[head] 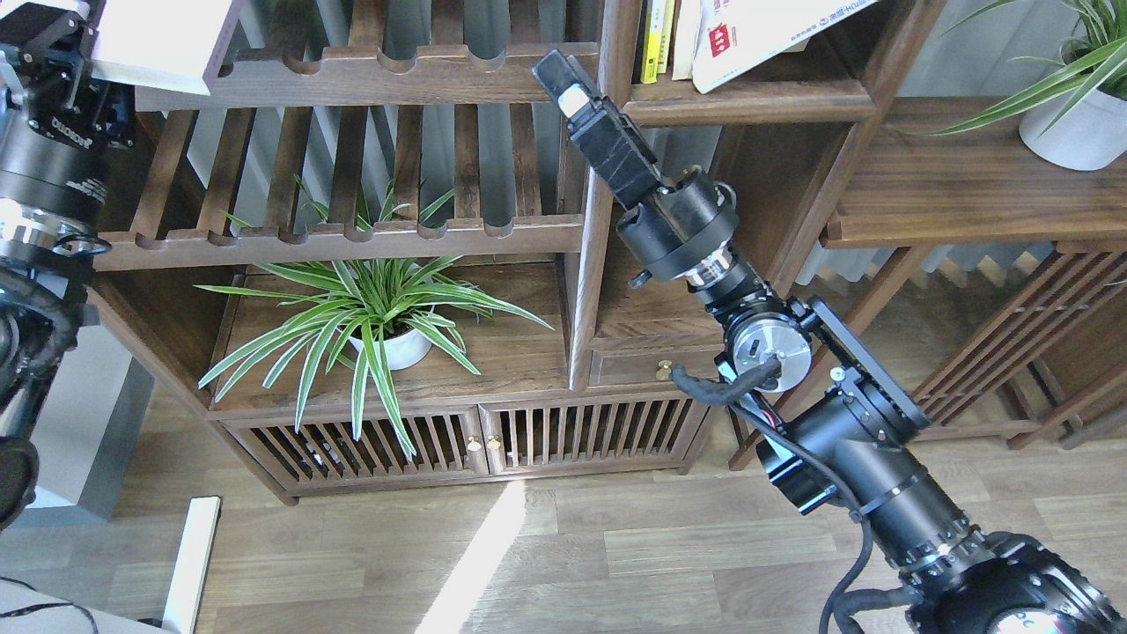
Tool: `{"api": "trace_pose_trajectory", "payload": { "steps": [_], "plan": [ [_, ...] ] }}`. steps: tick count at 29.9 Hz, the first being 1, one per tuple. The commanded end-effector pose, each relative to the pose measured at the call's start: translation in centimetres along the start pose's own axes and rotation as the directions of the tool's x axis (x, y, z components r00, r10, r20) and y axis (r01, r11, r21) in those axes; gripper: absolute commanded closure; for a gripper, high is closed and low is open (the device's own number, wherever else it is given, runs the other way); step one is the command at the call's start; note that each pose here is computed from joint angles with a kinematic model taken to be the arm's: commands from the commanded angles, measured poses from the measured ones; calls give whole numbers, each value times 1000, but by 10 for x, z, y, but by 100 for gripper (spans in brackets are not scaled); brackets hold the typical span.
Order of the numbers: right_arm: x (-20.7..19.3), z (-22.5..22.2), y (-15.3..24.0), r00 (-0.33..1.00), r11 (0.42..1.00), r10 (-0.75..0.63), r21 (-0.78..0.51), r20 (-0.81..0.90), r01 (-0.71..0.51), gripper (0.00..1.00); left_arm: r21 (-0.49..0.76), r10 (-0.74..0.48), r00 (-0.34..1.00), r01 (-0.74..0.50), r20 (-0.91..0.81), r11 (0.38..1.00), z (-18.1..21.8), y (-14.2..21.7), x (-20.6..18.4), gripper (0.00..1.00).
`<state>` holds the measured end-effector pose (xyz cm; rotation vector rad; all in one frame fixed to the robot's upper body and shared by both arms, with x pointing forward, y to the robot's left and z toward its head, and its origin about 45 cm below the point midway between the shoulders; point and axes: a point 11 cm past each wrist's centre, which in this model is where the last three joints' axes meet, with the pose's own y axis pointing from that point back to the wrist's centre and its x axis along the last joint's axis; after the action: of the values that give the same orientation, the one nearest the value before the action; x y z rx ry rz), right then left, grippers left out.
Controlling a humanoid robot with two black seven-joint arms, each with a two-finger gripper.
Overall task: Organize books on shelf
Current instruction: 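Tilt the next white book out with left gripper, bring right gripper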
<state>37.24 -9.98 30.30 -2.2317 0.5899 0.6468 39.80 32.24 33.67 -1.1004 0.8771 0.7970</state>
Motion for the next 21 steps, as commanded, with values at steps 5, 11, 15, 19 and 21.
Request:
{"api": "trace_pose_trajectory", "payload": {
  "steps": [5, 11, 15, 19, 21],
  "plan": [
    [1, 24, 10, 998, 999, 20, -47, 52, -17, 6, 124, -62, 998, 62, -4, 990, -22, 24, 7, 95],
    [-1, 43, 17, 997, 996, 26, -92, 76, -19, 5, 218, -27, 1000, 26, -1, 976, -36, 38, 18, 95],
    [-3, 48, 17, 997, 994, 22, -106, 80, -14, 5, 222, -31, 1000, 31, -3, 975, -37, 39, 16, 95],
    [-5, 55, 17, 996, 992, 17, -128, 88, -6, 5, 228, -8, 1000, 11, -14, 974, -42, 45, 23, 95],
    [-6, 58, 17, 996, 990, 14, -138, 90, -2, 6, 246, 6, 1000, 0, -24, 969, -50, 48, 28, 95]
  ]
}}
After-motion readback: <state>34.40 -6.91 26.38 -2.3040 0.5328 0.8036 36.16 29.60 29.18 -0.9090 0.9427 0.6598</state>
